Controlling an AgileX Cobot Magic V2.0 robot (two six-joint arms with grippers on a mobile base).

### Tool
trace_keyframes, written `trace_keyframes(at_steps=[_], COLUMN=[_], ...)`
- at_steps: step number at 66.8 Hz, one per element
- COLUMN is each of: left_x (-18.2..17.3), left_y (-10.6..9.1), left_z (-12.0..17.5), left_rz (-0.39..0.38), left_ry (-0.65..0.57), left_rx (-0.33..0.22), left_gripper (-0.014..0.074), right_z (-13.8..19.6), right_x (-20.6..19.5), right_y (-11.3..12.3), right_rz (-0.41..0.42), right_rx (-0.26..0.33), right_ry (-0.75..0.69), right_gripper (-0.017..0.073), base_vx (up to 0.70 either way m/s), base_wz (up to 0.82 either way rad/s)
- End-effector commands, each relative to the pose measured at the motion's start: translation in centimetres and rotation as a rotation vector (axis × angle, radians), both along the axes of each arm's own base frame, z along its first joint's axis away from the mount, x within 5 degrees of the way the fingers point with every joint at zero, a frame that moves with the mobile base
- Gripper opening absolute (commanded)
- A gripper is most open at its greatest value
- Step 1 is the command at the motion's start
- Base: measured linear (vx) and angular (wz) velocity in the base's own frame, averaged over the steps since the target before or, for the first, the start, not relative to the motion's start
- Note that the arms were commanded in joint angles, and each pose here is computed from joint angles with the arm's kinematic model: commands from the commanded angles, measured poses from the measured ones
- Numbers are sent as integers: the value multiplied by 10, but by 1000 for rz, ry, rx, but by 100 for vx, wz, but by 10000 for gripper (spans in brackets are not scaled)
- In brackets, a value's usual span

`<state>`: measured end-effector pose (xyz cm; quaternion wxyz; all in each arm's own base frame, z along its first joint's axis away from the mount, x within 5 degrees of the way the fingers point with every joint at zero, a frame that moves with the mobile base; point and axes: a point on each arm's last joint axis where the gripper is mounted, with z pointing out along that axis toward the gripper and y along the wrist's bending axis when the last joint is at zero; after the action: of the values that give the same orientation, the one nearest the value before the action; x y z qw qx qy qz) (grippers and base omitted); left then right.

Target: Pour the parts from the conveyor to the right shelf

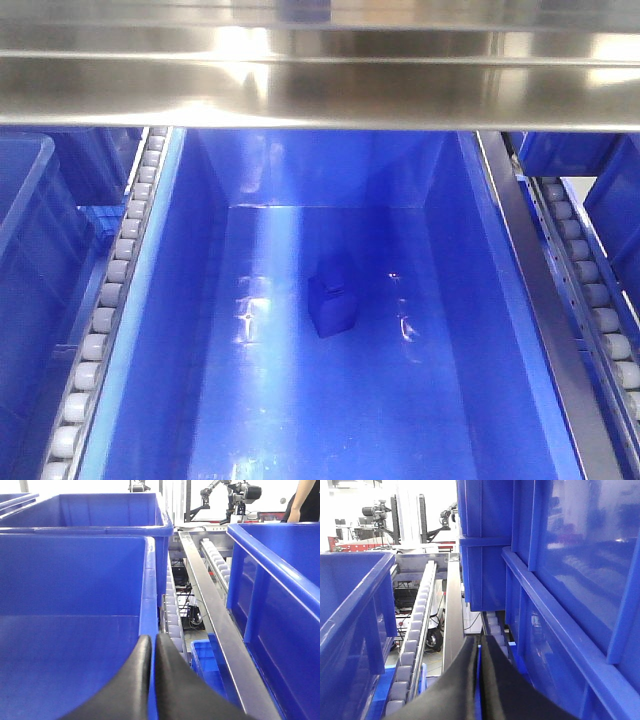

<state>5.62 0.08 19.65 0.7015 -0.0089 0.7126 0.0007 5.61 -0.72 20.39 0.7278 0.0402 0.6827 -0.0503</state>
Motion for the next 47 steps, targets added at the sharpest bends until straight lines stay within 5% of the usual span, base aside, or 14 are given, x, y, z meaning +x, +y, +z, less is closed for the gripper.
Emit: trace_keyframes(at_steps=[1, 47], left_x=[-2, -2], left_y=[0, 0], left_z=[14, 14], left_rz=[-7, -7], left_ry=[-98, -98], left_rx=[-13, -13], left_gripper=[-6, -6], right_z=[3, 3], right_x=[-1, -1], right_y=[0, 0], right_rz=[-3, -3], right_rx=[-28, -28], right_ry=[-67, -67], right_gripper=[-9, -9], base_vx=[0, 0], base_wz=[0, 0])
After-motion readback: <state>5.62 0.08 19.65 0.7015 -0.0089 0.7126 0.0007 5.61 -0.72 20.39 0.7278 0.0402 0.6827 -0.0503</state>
